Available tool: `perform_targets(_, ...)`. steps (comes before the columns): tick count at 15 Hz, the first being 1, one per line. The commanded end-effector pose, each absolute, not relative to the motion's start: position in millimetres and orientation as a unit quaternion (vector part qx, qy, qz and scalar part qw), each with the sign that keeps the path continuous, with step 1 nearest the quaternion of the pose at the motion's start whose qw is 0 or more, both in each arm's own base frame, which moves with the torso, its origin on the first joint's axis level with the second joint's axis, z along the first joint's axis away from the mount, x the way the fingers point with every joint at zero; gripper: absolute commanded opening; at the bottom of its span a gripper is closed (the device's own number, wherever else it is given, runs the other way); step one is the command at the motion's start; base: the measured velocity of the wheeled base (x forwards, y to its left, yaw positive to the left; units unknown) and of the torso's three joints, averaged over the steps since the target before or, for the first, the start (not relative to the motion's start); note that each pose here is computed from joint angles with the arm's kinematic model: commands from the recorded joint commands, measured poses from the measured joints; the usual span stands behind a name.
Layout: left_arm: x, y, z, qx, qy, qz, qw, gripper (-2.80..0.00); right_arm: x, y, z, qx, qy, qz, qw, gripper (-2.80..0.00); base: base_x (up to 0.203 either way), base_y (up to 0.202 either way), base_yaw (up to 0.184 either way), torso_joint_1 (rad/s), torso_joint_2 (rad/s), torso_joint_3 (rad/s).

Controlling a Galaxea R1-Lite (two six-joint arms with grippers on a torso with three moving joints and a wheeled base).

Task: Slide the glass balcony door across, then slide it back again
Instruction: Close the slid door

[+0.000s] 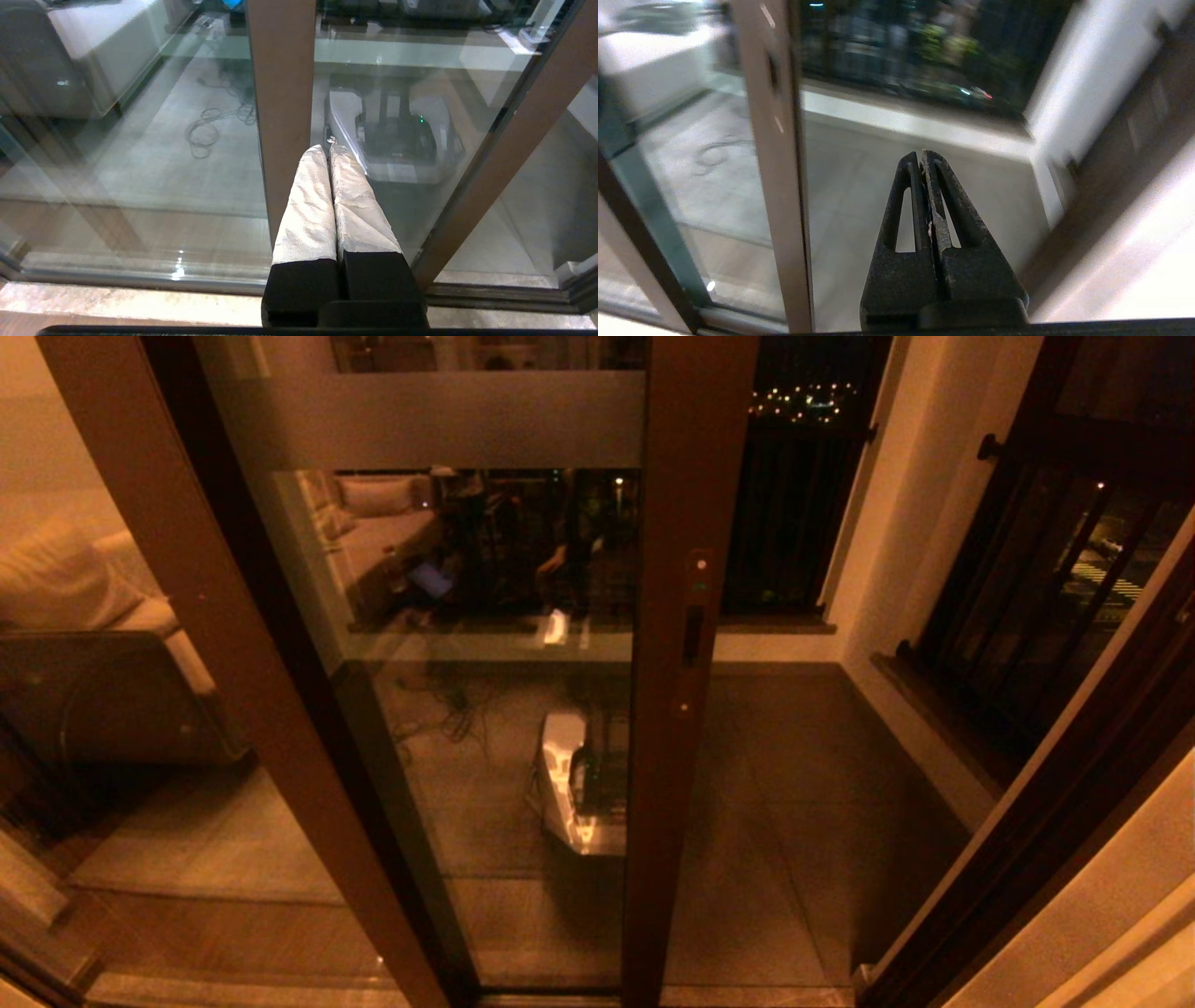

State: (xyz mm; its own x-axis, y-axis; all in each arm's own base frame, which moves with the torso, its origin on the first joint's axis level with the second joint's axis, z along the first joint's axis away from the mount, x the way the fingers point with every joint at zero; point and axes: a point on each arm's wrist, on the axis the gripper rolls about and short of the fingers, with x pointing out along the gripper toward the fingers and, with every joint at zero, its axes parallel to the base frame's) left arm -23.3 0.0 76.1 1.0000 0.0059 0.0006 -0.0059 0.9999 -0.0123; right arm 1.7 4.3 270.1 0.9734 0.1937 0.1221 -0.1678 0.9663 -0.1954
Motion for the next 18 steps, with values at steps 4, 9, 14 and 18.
perform_targets(4,-23,0,76,-0.006,0.0,0.003,1.0,-2.8,144,32,339,-0.117,0.018,0.227,0.967,-2.8,0.0,0.0,0.0,0.0,0.0,0.0)
perform_targets(9,-23,0,76,-0.006,0.001,0.003,1.0,-2.8,188,102,323,-0.006,0.224,0.301,0.927,-2.8,0.0,0.0,0.0,0.0,0.0,0.0)
perform_targets(14,-23,0,76,-0.006,0.0,0.003,1.0,-2.8,228,156,301,-0.005,0.276,0.186,0.943,-2.8,0.0,0.0,0.0,0.0,0.0,0.0)
perform_targets(18,-23,0,76,-0.006,0.001,0.003,1.0,-2.8,229,171,300,-0.021,0.235,0.105,0.966,0.0,0.0,0.0,0.0,0.0,0.0,0.0)
